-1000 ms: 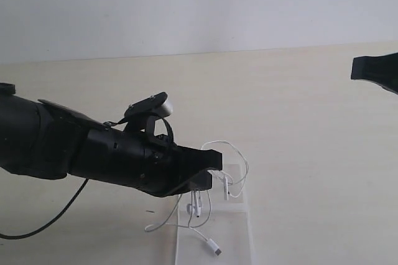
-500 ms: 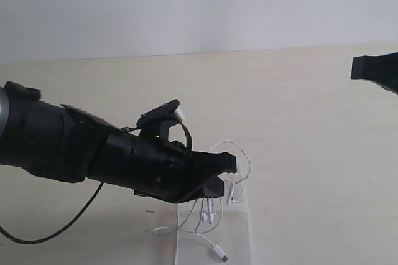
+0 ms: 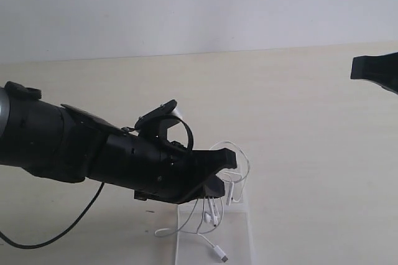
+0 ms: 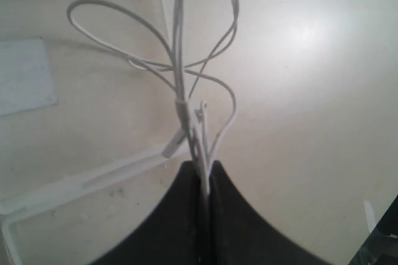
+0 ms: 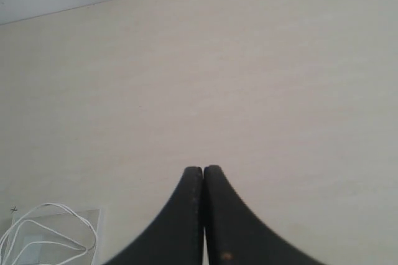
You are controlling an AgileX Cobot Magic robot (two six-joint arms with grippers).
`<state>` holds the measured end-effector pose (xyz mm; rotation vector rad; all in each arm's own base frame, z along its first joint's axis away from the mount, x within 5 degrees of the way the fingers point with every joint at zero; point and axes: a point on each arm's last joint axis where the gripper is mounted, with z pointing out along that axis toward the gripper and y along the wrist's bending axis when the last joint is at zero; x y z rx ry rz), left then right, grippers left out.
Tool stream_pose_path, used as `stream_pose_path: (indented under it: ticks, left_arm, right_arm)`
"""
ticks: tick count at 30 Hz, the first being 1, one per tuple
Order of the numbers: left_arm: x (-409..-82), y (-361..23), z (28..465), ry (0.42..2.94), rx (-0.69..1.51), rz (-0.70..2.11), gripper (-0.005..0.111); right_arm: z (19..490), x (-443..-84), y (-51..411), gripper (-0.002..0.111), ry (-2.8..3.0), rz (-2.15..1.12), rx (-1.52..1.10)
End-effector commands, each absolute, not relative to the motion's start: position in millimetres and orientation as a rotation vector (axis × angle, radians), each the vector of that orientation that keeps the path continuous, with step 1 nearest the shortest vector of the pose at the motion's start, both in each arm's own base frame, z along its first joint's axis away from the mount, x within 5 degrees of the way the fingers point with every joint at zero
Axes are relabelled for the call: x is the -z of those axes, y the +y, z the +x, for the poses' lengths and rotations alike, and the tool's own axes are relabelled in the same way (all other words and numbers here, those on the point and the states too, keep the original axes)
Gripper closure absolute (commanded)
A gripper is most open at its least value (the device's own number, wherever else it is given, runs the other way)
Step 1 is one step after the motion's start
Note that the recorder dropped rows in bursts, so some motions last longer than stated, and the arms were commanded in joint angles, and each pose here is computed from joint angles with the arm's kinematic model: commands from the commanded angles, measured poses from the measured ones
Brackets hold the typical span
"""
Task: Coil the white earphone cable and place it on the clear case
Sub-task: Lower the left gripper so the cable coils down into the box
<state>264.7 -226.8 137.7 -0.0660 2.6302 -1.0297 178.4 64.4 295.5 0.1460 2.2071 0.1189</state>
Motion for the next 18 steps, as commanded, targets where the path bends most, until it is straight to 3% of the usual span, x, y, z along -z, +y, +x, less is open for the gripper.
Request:
stream_pose_path:
  ticks: [1, 3, 6, 8, 18]
  left_arm:
    - [-136.5, -228.0, 265.7, 2.632, 1.027, -0.085, 0.107]
    - [-136.5, -228.0, 265.7, 2.632, 1.027, -0.085, 0.104]
    - [-136.5, -228.0, 265.7, 2.632, 1.027, -0.085, 0.086]
    - [-136.5, -228.0, 265.7, 2.632, 1.027, -0.085, 0.08]
    - [-137.5, -230.1, 263.2, 2.639, 1.064, -0.045, 0.076]
  right_arm:
    - [179.1, -297.7, 63.5, 0.108, 2.19, 0.128, -0.111]
    - [179.1, -297.7, 63.5, 0.108, 2.19, 0.128, -0.111]
    - [179.0, -297.7, 63.6, 0.108, 2.191, 0.129, -0.113]
    - [179.0, -297.7, 63.6, 0.108, 2.191, 0.129, -0.113]
    - [179.0, -297.7, 63.6, 0.108, 2.191, 0.129, -0.113]
